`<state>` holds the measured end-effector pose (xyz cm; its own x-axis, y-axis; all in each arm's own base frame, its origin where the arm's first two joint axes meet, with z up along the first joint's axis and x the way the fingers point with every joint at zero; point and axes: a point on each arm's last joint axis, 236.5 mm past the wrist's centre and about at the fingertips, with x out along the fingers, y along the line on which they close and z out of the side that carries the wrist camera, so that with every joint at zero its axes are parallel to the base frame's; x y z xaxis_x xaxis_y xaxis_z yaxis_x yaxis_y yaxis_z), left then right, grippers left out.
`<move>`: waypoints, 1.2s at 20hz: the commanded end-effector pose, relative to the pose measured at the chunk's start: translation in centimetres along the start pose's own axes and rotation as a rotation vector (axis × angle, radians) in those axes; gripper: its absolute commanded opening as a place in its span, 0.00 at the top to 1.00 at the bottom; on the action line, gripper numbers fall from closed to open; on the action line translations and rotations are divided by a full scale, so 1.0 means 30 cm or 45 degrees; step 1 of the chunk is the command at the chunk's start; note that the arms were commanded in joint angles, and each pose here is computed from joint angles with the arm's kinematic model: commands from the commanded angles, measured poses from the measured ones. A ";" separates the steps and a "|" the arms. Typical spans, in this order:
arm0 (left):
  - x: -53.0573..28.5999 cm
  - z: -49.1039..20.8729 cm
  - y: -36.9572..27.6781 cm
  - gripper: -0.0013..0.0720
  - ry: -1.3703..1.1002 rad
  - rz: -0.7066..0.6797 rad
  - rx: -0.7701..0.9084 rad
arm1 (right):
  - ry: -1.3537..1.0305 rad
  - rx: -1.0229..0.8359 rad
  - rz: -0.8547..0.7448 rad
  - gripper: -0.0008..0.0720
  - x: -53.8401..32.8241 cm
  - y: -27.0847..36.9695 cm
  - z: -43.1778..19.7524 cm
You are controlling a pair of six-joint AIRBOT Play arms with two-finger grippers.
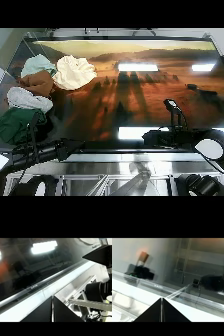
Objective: Fold the shirts.
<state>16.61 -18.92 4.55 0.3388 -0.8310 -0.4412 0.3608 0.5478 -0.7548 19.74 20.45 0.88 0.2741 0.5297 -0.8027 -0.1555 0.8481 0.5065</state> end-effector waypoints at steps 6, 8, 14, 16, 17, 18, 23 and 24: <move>0.002 -0.006 0.004 0.96 0.004 0.000 -0.004 | 0.002 0.000 0.000 0.95 0.001 0.000 -0.002; 0.002 -0.006 0.004 0.96 0.004 0.000 -0.004 | 0.002 0.000 0.000 0.95 0.001 0.000 -0.002; 0.002 -0.002 0.005 0.96 -0.002 0.002 -0.005 | 0.002 0.000 0.000 0.95 0.001 0.000 -0.002; 0.002 0.002 0.002 0.96 -0.008 -0.002 -0.007 | 0.001 0.001 0.001 0.95 0.001 0.000 -0.001; 0.002 0.004 0.003 0.96 -0.012 0.000 -0.007 | -0.002 0.001 0.002 0.95 0.001 0.001 0.000; 0.002 0.018 0.012 0.96 -0.034 0.014 -0.007 | -0.001 0.001 0.002 0.95 0.001 0.001 0.000; -0.002 0.066 0.038 0.96 -0.113 0.055 -0.051 | -0.009 0.002 0.006 0.95 0.002 0.003 0.005; -0.012 0.090 0.041 0.97 -0.134 0.081 -0.029 | -0.024 0.000 0.007 0.96 0.002 0.004 0.015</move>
<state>18.15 -18.31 4.67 0.4038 -0.8054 -0.4339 0.3354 0.5715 -0.7489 19.85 20.49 0.92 0.2785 0.5315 -0.8000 -0.1551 0.8469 0.5086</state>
